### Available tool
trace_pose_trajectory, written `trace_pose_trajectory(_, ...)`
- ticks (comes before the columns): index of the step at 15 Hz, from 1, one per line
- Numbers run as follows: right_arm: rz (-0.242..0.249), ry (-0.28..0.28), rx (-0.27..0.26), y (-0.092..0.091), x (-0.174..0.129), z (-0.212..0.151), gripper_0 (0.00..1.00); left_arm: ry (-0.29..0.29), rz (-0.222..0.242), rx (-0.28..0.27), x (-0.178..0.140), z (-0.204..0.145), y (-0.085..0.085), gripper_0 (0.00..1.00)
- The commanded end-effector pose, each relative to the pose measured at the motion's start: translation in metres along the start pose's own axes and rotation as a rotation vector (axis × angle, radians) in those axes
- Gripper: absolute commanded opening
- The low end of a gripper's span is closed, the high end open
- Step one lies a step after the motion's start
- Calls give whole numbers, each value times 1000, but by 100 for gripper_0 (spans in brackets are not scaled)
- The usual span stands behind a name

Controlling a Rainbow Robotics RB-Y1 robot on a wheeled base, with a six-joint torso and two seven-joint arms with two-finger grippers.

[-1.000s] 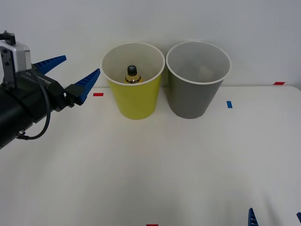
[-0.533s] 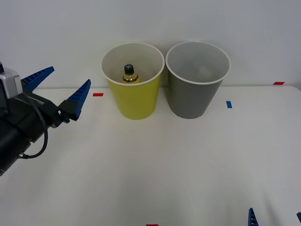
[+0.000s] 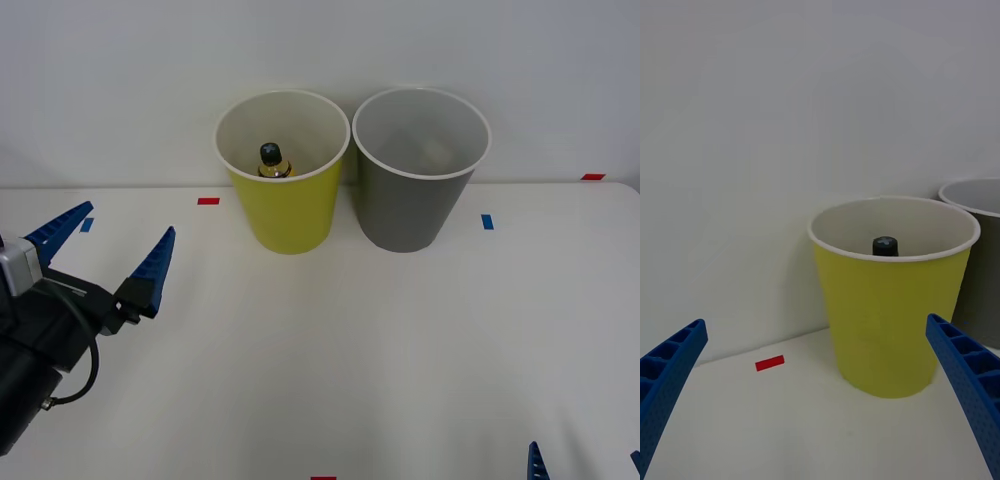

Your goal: Put cans in the gray bin and PET bottles in the light green bin.

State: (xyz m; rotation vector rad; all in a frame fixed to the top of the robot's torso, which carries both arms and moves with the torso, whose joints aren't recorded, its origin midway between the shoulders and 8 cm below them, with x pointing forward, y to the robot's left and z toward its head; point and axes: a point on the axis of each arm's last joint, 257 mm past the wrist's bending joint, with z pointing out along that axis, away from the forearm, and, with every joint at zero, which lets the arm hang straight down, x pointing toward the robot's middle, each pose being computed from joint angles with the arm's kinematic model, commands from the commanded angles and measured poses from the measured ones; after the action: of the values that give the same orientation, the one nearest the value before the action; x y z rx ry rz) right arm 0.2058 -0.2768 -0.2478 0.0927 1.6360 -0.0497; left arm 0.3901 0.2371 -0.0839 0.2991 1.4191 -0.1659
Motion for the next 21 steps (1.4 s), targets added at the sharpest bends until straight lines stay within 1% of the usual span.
trace_pose_trajectory(1, 0, 0, 0, 0, 0, 0, 100, -43, 55, -52, 16, -26, 3, 100)
trace_pose_trajectory(3, 0, 0, 0, 0, 0, 0, 100, -59, 63, -84, 33, -40, 7, 100)
trace_pose_trajectory(4, 0, 0, 0, 0, 0, 0, 100, -69, 50, -96, 41, -48, 6, 100)
trace_pose_trajectory(5, 0, 0, 0, 0, 0, 0, 100, -67, 2, -96, 49, -57, 3, 100)
trace_pose_trajectory(6, 0, 0, 0, 0, 0, 0, 100, -45, -31, -98, 59, -67, 0, 100)
trace_pose_trajectory(8, 0, 0, 0, 0, 0, 0, 100, -15, -70, -113, 72, -87, -4, 100)
trace_pose_trajectory(9, 0, 0, 0, 0, 0, 0, 100, 1, -70, -123, 79, -97, -6, 100)
trace_pose_trajectory(11, 0, 0, 0, 0, 0, 0, 100, 24, -22, -158, 95, -116, -5, 100)
trace_pose_trajectory(13, 0, 0, 0, 0, 0, 0, 100, 51, 11, -184, 103, -129, -4, 100)
trace_pose_trajectory(17, 0, 0, 0, 0, 0, 0, 100, 100, -5, -217, 115, -149, -3, 100)
trace_pose_trajectory(21, 0, 0, 0, 0, 0, 0, 100, 113, -6, -239, 115, -172, -6, 100)
